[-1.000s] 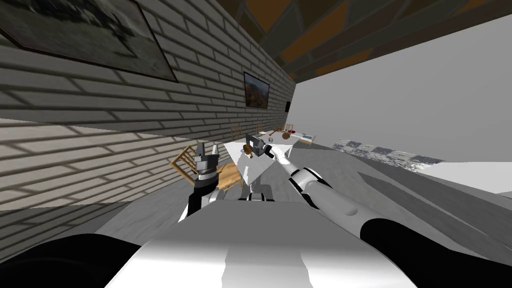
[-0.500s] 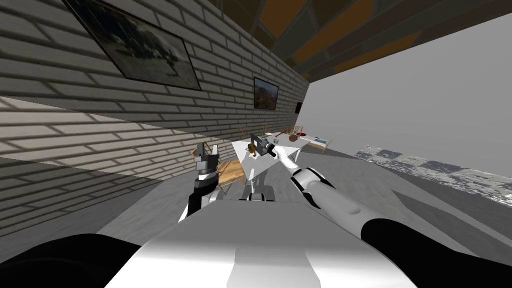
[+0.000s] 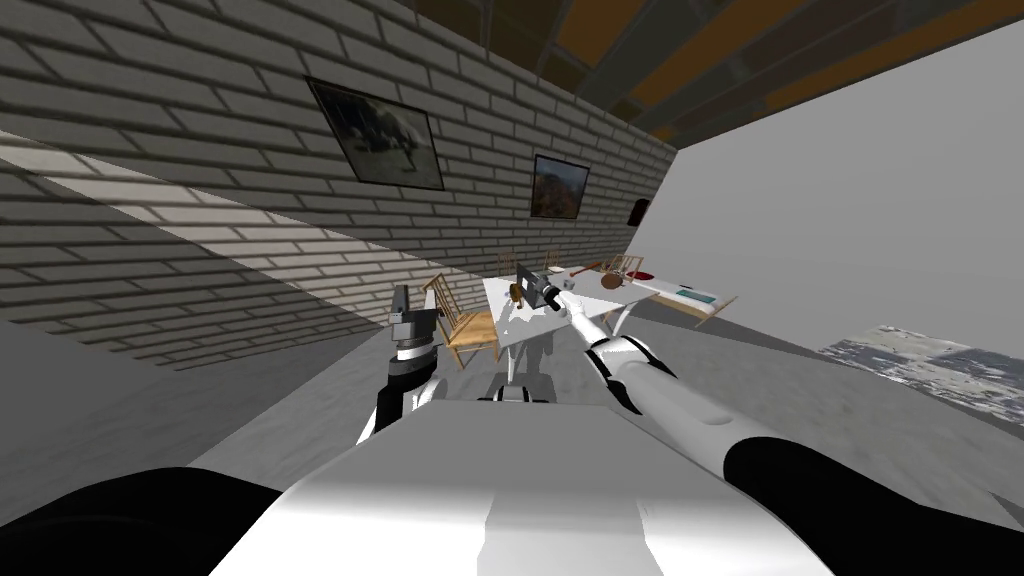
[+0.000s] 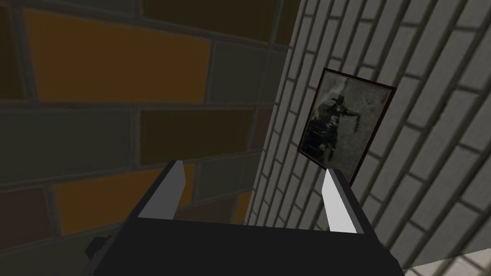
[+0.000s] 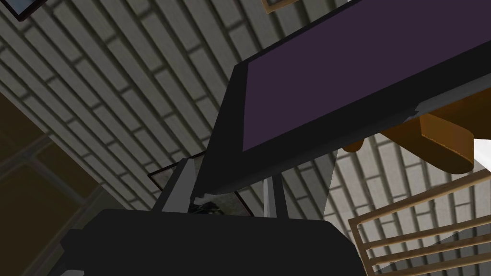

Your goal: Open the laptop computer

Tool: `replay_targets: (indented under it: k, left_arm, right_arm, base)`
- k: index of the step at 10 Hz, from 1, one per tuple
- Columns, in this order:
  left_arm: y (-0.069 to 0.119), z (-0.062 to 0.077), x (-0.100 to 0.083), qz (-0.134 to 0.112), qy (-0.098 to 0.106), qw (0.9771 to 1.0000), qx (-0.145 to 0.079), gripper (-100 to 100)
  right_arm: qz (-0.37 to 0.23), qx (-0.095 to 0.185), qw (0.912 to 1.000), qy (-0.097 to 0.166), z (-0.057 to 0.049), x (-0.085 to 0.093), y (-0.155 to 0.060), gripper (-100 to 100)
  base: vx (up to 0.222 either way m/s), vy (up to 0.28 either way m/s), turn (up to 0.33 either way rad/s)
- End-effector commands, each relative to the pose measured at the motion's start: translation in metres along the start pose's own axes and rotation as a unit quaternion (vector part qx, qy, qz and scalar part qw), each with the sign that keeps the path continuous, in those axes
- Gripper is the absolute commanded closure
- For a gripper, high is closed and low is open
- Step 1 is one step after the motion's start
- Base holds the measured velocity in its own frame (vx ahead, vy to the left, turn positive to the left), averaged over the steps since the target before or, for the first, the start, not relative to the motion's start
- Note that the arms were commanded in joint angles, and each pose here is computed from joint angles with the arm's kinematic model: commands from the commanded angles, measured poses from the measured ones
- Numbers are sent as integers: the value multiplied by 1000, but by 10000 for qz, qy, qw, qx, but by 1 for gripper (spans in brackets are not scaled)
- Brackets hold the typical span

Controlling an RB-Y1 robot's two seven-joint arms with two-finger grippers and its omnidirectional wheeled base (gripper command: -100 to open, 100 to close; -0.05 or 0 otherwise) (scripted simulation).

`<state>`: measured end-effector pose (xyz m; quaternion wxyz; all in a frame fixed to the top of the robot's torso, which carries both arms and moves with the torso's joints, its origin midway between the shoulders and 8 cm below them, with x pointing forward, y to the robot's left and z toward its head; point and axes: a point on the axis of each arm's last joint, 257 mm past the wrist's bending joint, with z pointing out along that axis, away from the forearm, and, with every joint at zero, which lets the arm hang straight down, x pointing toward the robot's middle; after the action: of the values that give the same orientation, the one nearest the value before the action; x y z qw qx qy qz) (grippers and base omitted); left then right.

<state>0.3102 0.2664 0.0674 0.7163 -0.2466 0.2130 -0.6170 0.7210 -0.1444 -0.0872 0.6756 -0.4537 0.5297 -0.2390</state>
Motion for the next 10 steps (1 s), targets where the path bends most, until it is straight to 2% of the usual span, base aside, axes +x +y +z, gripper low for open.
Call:
replay_targets:
  k: [1,2,3,4,5,6,7,8,10]
  left_arm:
    - [0,0,0,0,0,10000,0,0]
    - [0,0,0,0,0,10000,0,0]
    - [0,0,0,1,-1,10000,-1,0]
    - [0,0,0,0,0,10000,0,0]
    - [0,0,0,0,0,10000,0,0]
    - [0,0,0,0,0,10000,0,0]
    - [0,0,0,1,0,10000,-1,0]
    - [0,0,0,1,-1,10000,-1,0]
    - [0,0,0,1,0,10000,-1,0]
  right_arm:
    - [16,151,9991,391,-11,38,-10,100]
    - [16,151,9991,392,-11,38,-10,100]
    - [13,313,9971,697,-19,66,-25,100]
    - [13,313,9971,697,-19,66,-25,100]
    - [13,465,9939,1003,-28,94,-39,100]
    - [12,465,9939,1002,-28,94,-39,100]
    - [13,465,9939,1003,-28,94,-39,100]
    - [15,609,9895,1309,-39,121,-52,100]
    - [75,677,9886,1340,-41,125,-58,100]
  base:
    - [-92,-83,269]
    - [-36,-29,43]
    - [-79,-63,378]
    - [-90,-69,270]
    - [-116,-98,396]
    - [-110,-85,354]
    - [-45,-24,24]
    - [-82,-32,324]
    - [-70,-37,170]
